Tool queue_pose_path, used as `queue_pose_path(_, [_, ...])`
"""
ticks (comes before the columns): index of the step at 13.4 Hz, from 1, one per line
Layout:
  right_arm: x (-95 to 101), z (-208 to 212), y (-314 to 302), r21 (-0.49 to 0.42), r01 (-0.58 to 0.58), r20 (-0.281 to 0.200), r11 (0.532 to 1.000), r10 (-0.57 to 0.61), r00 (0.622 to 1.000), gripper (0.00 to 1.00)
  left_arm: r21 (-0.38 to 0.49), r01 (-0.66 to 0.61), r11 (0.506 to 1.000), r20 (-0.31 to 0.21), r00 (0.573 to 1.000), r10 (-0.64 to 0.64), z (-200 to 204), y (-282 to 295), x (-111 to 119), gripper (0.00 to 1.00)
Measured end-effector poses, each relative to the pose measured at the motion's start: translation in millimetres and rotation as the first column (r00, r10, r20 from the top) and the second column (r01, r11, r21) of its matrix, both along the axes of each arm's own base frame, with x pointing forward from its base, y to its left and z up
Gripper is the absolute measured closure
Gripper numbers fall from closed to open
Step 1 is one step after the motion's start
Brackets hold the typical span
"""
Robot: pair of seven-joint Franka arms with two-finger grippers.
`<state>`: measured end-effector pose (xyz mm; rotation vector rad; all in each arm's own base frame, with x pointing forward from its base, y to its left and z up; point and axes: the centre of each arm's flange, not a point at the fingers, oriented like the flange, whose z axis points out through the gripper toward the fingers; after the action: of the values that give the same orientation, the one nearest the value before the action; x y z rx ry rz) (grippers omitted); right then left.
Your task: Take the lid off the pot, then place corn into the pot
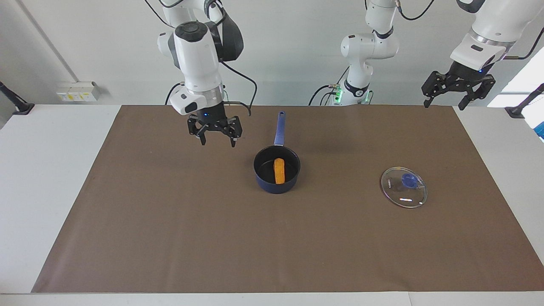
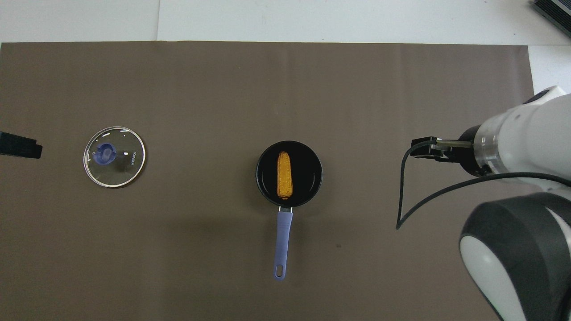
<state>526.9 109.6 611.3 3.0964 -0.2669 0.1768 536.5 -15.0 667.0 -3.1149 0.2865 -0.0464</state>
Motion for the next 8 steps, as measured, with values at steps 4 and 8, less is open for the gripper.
queue_pose_path(4, [-2.0,43,-56,-0.005,-0.029,-0.015,1.0,0.029,0.999,0.0,-0.006,-0.008,1.0,0.005,1.0,0.008,5,2,-1,0.0])
queue_pose_path(8, [-2.0,48,-118,-0.003,-0.066,-0.034,0.998,0.066,0.997,0.0,-0.023,-0.029,0.999,0.017,0.999,0.03,13,-6,-2,0.0])
